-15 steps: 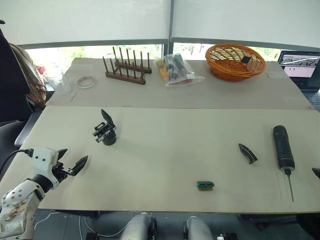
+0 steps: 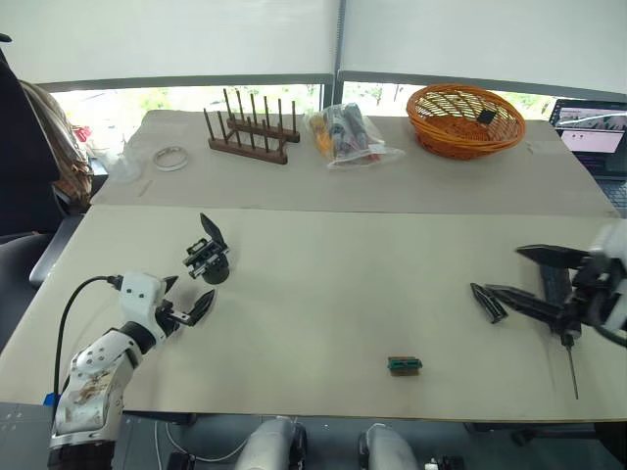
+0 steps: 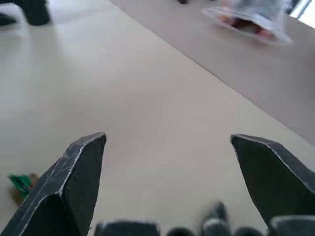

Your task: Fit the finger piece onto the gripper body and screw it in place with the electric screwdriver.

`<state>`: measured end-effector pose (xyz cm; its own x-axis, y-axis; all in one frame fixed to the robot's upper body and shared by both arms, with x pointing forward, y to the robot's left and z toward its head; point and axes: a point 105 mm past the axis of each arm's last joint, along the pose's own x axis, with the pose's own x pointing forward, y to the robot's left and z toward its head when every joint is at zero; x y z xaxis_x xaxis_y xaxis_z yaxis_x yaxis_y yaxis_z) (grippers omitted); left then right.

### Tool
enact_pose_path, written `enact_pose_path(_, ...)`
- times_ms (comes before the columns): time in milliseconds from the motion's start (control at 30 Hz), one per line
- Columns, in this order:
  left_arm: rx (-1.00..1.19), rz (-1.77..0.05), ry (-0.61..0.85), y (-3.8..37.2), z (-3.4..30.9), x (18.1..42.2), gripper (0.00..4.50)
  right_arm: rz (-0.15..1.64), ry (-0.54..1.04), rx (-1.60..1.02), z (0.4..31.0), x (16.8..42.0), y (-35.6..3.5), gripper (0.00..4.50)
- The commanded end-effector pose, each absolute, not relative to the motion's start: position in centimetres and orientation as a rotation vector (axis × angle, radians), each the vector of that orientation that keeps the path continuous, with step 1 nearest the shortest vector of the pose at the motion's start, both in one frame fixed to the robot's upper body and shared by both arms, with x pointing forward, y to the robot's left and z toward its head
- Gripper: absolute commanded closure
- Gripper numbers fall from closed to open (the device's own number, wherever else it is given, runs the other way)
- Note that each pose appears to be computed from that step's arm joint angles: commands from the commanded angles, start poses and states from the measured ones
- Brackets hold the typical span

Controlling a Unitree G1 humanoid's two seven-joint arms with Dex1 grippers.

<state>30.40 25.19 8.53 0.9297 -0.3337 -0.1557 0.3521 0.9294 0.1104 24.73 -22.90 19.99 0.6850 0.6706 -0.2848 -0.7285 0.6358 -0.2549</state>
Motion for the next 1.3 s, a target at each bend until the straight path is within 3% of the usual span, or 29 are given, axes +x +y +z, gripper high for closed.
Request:
enact_pose_path(33, 0.172, -0.401, 0.093, 23.8, 9.2, 31.7, 0.0, 0.885, 0.13, -0.365, 20.3, 24.8, -20.6, 0.03)
enact_pose_path(400, 0.19, -0.388, 0.055, 22.5, 8.9, 33.9, 0.0, 0.965, 0.117, -0.33, 19.3, 25.5, -17.9, 0.03)
enact_pose_path(567, 0.155, -0.339, 0.023, 21.4, 9.2, 33.7, 2.17, 0.961, 0.108, -0.334, 18.9, 25.5, -17.4, 0.0)
enact_pose_path(867, 0.023, -0.118, -0.082, 17.5, 14.0, 34.6, 2.16, 0.95, 0.1, -0.31, 18.2, 25.5, -16.9, 0.0)
enact_pose_path(1133, 0.117, 0.02, 0.045, 16.6, 10.5, 35.7, 2.16, 0.955, 0.089, -0.291, 17.6, 25.9, -16.0, 0.0)
enact_pose_path(1200, 0.106, -0.007, 0.068, 16.2, 9.6, 35.4, 1.12, 0.95, 0.088, -0.292, 17.6, 26.0, -16.0, 0.0)
enact_pose_path(1300, 0.071, -0.109, 0.099, 16.0, 8.5, 34.3, 0.05, 0.947, 0.086, -0.294, 17.6, 26.0, -16.0, 0.0)
